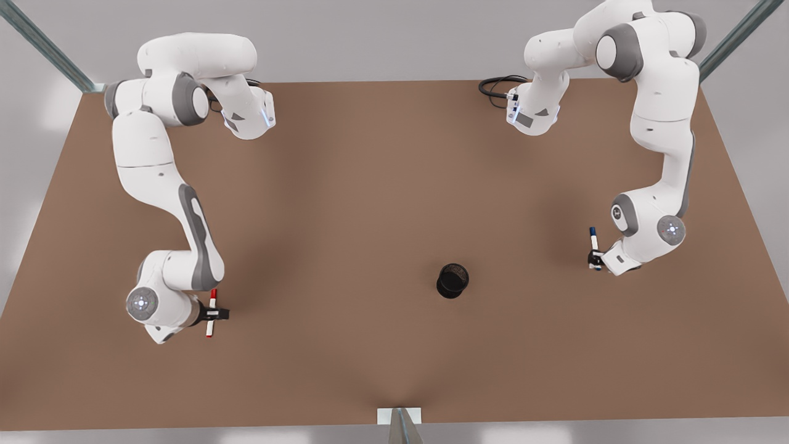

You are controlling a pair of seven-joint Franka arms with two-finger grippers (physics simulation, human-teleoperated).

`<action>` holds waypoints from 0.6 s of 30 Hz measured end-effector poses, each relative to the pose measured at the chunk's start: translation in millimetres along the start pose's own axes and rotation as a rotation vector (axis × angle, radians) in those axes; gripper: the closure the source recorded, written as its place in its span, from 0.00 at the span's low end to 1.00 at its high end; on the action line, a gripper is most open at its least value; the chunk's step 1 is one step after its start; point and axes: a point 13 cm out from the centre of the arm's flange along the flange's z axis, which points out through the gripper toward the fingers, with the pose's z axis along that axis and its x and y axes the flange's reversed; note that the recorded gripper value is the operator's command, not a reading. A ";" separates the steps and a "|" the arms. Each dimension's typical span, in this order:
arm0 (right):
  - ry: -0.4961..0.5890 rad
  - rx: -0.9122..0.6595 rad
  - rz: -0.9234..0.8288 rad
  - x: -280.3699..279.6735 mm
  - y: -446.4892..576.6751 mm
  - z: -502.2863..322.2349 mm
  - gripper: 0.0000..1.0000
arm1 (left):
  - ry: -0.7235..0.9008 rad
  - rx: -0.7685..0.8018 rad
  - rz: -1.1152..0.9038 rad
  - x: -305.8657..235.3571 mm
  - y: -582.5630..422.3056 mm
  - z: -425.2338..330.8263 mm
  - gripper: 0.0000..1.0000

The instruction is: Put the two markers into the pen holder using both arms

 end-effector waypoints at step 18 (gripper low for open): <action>-0.033 -0.001 -0.025 -6.8 1.0 2.3 0.41 | 0.009 0.004 0.068 3.0 -2.9 6.4 0.65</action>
